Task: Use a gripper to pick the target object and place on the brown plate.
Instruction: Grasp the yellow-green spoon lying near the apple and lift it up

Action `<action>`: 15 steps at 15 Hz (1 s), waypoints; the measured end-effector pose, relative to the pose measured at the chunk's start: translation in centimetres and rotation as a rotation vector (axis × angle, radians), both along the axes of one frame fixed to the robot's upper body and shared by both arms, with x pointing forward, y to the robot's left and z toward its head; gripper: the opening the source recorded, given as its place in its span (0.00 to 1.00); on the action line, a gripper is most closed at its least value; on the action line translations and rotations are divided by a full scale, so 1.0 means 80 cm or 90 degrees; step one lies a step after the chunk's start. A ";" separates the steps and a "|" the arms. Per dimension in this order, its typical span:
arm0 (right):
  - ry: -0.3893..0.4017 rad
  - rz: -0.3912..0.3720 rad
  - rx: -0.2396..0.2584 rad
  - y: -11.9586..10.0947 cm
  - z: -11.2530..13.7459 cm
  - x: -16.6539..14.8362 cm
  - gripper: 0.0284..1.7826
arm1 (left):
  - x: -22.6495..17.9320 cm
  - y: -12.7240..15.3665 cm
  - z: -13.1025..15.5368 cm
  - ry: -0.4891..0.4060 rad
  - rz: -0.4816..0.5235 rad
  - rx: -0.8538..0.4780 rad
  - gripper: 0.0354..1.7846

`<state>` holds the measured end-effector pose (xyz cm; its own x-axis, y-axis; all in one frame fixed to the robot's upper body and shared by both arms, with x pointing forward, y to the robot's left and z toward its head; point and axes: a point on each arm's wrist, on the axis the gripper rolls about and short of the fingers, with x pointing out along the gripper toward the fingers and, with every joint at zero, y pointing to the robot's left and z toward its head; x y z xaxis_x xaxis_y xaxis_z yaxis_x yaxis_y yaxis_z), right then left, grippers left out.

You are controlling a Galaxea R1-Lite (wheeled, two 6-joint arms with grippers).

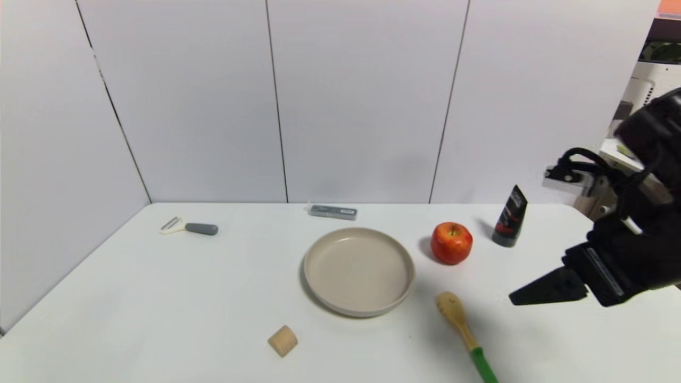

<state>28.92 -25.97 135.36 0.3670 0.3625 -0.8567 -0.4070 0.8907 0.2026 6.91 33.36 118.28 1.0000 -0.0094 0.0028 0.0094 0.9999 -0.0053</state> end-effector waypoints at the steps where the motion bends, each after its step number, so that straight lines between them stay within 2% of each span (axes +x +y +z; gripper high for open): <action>1: 0.019 -0.025 -0.005 0.012 -0.002 0.012 0.95 | 0.000 0.000 0.000 0.000 0.000 0.000 0.94; 4: 0.066 -0.081 -0.054 0.043 -0.019 0.040 0.95 | 0.000 0.000 0.000 0.000 0.000 0.000 0.94; 7: 0.095 -0.070 -0.102 0.070 -0.045 0.057 0.95 | 0.000 0.000 0.000 0.000 0.000 0.000 0.94; 9: 0.117 -0.071 -0.120 0.083 -0.063 0.066 0.95 | 0.000 0.000 0.000 0.000 0.000 0.000 0.94; 12: 0.143 -0.073 -0.153 0.092 -0.086 0.077 0.95 | 0.000 0.000 0.000 0.000 0.001 0.000 0.94; 15: 0.146 -0.088 -0.180 0.100 -0.103 0.085 0.95 | 0.000 0.000 0.000 0.000 0.000 0.000 0.94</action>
<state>35.74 -18.00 127.08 0.1840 0.0608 -0.9810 -0.2513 0.9678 0.0128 6.91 33.36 118.28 1.0000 -0.0094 0.0028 0.0094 0.9999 -0.0051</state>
